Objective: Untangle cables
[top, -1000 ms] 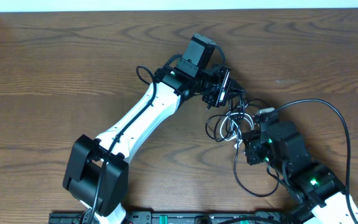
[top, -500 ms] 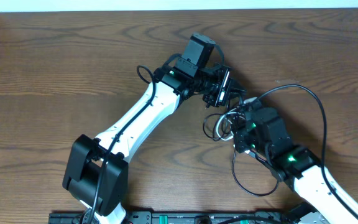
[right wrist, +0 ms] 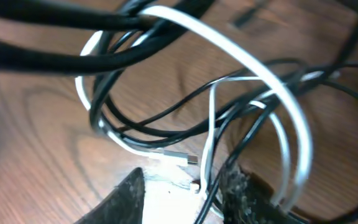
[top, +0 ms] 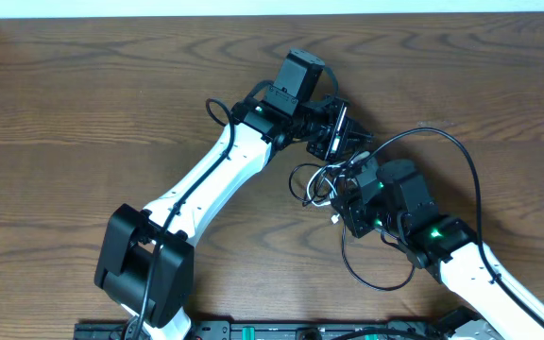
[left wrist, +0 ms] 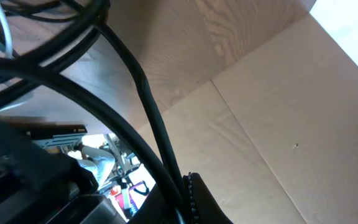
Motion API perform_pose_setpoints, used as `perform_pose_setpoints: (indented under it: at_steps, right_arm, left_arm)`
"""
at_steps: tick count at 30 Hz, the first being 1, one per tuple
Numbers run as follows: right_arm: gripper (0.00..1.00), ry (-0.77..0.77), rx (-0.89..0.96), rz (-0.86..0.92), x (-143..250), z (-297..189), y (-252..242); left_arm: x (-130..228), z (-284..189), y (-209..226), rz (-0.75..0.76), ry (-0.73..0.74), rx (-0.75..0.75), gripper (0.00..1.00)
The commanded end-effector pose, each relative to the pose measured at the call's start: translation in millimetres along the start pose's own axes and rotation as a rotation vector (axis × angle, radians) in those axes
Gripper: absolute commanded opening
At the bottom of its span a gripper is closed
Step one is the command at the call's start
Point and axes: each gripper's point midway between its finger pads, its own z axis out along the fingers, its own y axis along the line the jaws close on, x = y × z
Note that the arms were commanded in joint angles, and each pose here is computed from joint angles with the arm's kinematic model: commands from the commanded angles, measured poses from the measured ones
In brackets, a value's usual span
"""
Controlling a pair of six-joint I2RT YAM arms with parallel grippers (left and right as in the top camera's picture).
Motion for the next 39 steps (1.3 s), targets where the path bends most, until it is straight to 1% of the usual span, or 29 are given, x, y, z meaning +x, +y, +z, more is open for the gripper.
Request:
perform_pose_setpoints:
  at_steps: [1, 3, 5, 6, 8, 9, 10, 11, 13, 14, 16, 20, 23, 25, 26, 27, 30, 32, 34, 36, 37, 38, 39]
  right_arm:
    - [0.24, 0.006, -0.051, -0.015, 1.4, 0.1, 7.5]
    - [0.20, 0.002, -0.043, 0.016, 0.6, -3.4, 4.0]
    - [0.19, -0.017, -0.029, 0.061, -2.6, -10.9, -1.0]
    - [0.20, -0.030, -0.016, 0.104, -4.3, -17.8, -5.6]
    - [0.21, -0.044, 0.006, 0.168, -4.8, -28.2, -13.7]
    - [0.22, -0.053, 0.029, 0.224, -3.2, -37.6, -21.7]
    - [0.23, -0.058, 0.046, 0.259, -1.3, -44.4, -27.7]
    - [0.26, -0.065, 0.075, 0.308, 2.8, -55.3, -36.9]
    - [0.28, -0.067, 0.110, 0.370, 10.0, -67.6, -46.9]
    - [0.27, -0.066, 0.132, 0.399, 15.7, -75.2, -52.0]
    - [0.27, -0.063, 0.158, 0.435, 23.4, -84.2, -57.7]
    - [0.28, -0.074, 0.186, 0.509, 27.9, -91.3, -66.6]
    - [0.29, -0.098, 0.185, 0.575, 24.0, -92.1, -69.0]
    - [0.30, -0.121, 0.142, 0.563, 15.8, -91.5, -63.4]
    - [0.31, -0.134, 0.112, 0.553, 10.7, -91.4, -59.4]
    - [0.31, -0.146, 0.089, 0.544, 6.4, -91.4, -56.3]
    - [0.31, -0.189, 0.051, 0.516, -6.4, -92.8, -52.1]
    - [0.31, -0.208, 0.049, 0.507, -11.3, -93.7, -52.5]
    - [0.31, -0.218, 0.047, 0.516, -13.7, -94.2, -52.7]
    - [0.31, -0.221, 0.052, 0.537, -13.7, -94.3, -54.1]
    - [0.31, -0.217, 0.056, 0.543, -12.8, -93.8, -55.0]
    - [0.31, -0.200, 0.076, 0.578, -7.9, -91.5, -58.8]
    - [0.31, -0.187, 0.090, 0.597, -4.2, -90.3, -61.1]
  left_arm:
    - [18.3, -4.7, -7.6, 0.080, 0.038, 0.015, 0.07]
    - [18.1, -4.7, -7.6, 0.174, 0.036, 0.017, 0.07]
    - [17.7, -4.7, -7.6, 0.343, 0.033, 0.020, 0.07]
    - [17.8, -4.7, -7.5, 0.495, 0.032, 0.022, 0.08]
    - [18.0, -4.3, -6.4, 0.687, 0.031, 0.021, 0.08]
    - [18.3, -3.1, -2.0, 0.806, 0.034, 0.008, 0.07]
    - [17.8, -1.6, 4.7, 0.880, 0.038, -0.016, 0.08]
    - [11.8, 0.8, 17.3, 0.944, 0.018, -0.074, 0.07]
    - [-4.0, 3.4, 36.1, 1.004, -0.058, -0.187, 0.07]
    - [-16.8, 3.7, 49.1, 1.025, -0.130, -0.279, 0.07]
    - [-24.5, 5.9, 61.8, 1.057, -0.195, -0.369, 0.08]
    - [-8.9, 23.6, 72.3, 1.216, -0.203, -0.427, 0.08]
    - [-4.6, 31.9, 78.5, 1.272, -0.263, -0.477, 0.08]
    - [-1.4, 36.2, 82.4, 1.303, -0.293, -0.504, 0.08]
    - [0.9, 38.7, 84.9, 1.317, -0.302, -0.515, 0.13]
    - [2.8, 40.7, 86.8, 1.327, -0.306, -0.522, 0.22]
    - [9.7, 47.5, 94.0, 1.389, -0.279, -0.543, 0.39]
    - [11.3, 48.4, 96.6, 1.459, -0.256, -0.563, 0.45]
    - [8.2, 45.9, 98.1, 1.501, -0.249, -0.590, 0.49]
    - [-2.1, 38.9, 97.7, 1.493, -0.290, -0.630, 0.49]
    - [-5.4, 36.5, 97.7, 1.489, -0.303, -0.643, 0.48]
    - [-9.5, 33.1, 98.9, 1.494, -0.306, -0.664, 0.41]
    - [-10.2, 32.2, 100.3, 1.499, -0.301, -0.674, 0.40]
